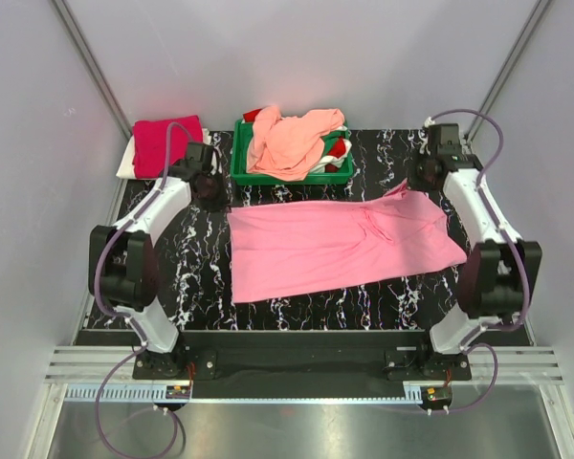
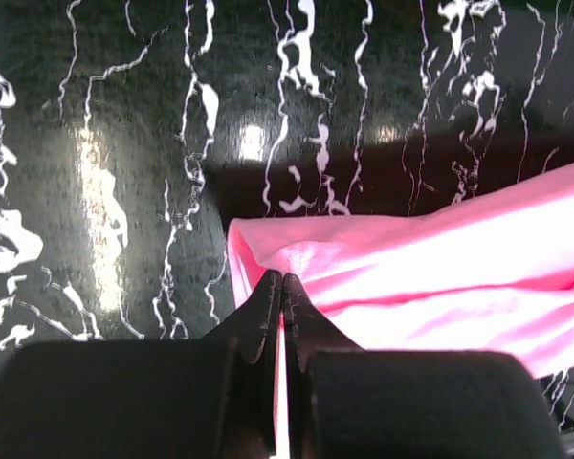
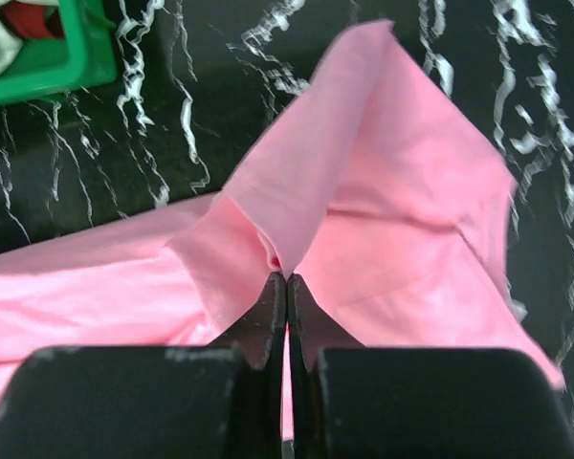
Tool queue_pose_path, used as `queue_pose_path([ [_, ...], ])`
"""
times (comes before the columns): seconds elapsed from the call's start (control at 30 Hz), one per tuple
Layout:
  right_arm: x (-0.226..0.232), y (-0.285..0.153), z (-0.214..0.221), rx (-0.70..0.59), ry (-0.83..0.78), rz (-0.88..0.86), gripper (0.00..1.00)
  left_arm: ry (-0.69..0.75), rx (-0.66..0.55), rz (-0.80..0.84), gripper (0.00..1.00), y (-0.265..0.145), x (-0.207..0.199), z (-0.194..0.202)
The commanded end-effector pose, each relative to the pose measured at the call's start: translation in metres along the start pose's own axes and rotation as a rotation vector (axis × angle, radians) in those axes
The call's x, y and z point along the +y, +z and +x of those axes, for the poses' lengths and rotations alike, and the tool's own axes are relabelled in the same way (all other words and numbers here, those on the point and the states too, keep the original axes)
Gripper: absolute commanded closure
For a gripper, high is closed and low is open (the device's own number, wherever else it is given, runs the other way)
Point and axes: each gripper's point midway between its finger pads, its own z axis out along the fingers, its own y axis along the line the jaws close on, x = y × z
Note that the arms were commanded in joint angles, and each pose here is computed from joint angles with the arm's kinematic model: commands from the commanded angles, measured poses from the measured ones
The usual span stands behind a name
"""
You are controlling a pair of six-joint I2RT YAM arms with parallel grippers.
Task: Fold and stack the t-shirts
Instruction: Fold the tshirt
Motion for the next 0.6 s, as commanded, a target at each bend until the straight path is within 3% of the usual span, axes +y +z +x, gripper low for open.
queue_pose_path([
  [0.0,-0.017,-0.044,-0.004,-0.133,0.068,0.097,1.00,0.035,-0.074,0.032,1.00,-0.023,-0.004,-0.007],
  [0.17,-0.031,-0.055,0.034,-0.124,0.165,0.158,1.00,0.042,-0.082,0.026,1.00,-0.030,-0.002,0.004],
  [0.57,-0.059,-0.043,0.163,0.081,0.533,0.357,1.00,0.037,-0.025,-0.022,1.00,-0.023,-0.001,0.072],
])
